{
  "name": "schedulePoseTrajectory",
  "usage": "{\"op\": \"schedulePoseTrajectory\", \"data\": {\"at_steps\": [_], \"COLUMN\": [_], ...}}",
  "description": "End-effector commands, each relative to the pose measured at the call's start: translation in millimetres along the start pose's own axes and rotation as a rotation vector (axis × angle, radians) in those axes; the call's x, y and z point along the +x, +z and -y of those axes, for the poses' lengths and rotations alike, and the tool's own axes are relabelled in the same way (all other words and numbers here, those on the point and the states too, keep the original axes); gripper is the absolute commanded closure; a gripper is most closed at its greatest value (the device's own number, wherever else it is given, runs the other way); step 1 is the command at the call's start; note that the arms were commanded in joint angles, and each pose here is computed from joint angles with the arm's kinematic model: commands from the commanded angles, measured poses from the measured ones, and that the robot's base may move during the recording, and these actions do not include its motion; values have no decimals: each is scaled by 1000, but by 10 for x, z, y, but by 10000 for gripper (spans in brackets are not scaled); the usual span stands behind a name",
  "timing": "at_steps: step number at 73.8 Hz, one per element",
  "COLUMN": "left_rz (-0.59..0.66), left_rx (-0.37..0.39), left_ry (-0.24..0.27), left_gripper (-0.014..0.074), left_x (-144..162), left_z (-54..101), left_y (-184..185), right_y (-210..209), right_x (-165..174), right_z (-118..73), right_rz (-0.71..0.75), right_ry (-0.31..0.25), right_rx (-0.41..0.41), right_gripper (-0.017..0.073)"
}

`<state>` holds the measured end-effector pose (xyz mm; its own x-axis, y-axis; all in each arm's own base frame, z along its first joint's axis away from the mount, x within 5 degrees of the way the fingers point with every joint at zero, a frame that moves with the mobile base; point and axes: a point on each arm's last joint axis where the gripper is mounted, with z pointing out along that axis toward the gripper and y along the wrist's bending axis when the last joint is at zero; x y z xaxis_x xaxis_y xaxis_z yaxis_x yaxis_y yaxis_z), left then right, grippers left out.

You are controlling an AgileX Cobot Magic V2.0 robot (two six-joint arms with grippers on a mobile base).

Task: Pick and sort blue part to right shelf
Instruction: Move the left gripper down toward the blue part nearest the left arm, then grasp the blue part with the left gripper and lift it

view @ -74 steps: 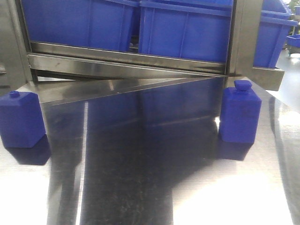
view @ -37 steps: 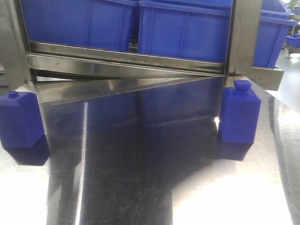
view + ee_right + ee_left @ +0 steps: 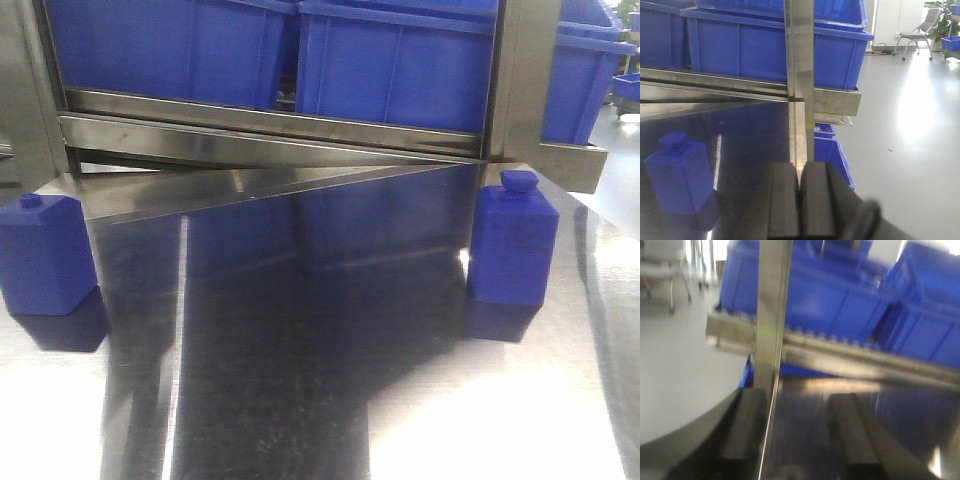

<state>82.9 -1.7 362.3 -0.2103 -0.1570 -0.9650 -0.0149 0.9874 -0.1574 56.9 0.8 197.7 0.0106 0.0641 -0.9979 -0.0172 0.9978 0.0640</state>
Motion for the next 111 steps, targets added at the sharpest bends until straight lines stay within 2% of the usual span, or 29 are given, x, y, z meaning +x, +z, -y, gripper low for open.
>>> {"op": "schedulePoseTrajectory", "data": {"at_steps": [1, 4, 8, 16, 22, 28, 43, 51, 59, 63, 67, 69, 81, 111], "left_rz": [-58, -136, -205, -347, -434, -510, -674, -716, -754, -775, -807, -825, -902, -1035], "left_rx": [17, 34, 65, 169, 240, 251, 255, 294, 339, 335, 313, 292, 229, 184], "left_ry": [14, 51, 58, 7, -40, -64, -79, -54, 44, 96, 103, 90, 86, 115], "left_gripper": [75, 39, 4, -60, -64, -64, -64, -64, -64, -64, -64, -64, -64, -64], "left_x": [-183, -189, -185, -165, -147, -118, -70, -73, -46, -7, 48, 73, 244, 617], "left_z": [51, 75, 108, 217, 290, 305, 322, 445, 664, 729, 783, 807, 855, 832], "left_y": [115, 233, 339, 581, 789, 977, 1431, 1613, 1790, 1854, 1924, 1953, 2093, 2397], "right_y": [-32, -32, -32, -32, -32, -32, -32, -32, -32, -32, -32, -32, -32, -32], "right_x": [-163, -163, -163, -163, -163, -162, -160, -160, -160, -160, -160, -160, -160, -160], "right_z": [-13, -13, -13, -13, -13, -13, -12, -12, -12, -12, -12, -12, -12, -12], "right_rz": [122, 122, 122, 122, 122, 121, 118, 118, 118, 118, 118, 118, 118, 118], "right_ry": [-1, -1, -1, -1, -1, -1, -1, -1, -1, -1, -1, -1, -1, -1], "right_rx": [-9, -9, -9, -9, -9, -9, -9, -9, -9, -9, -9, -9, -9, -9], "right_gripper": [524, 524, 524, 524, 524, 524, 524, 524, 524, 524, 524, 524, 524, 524]}}
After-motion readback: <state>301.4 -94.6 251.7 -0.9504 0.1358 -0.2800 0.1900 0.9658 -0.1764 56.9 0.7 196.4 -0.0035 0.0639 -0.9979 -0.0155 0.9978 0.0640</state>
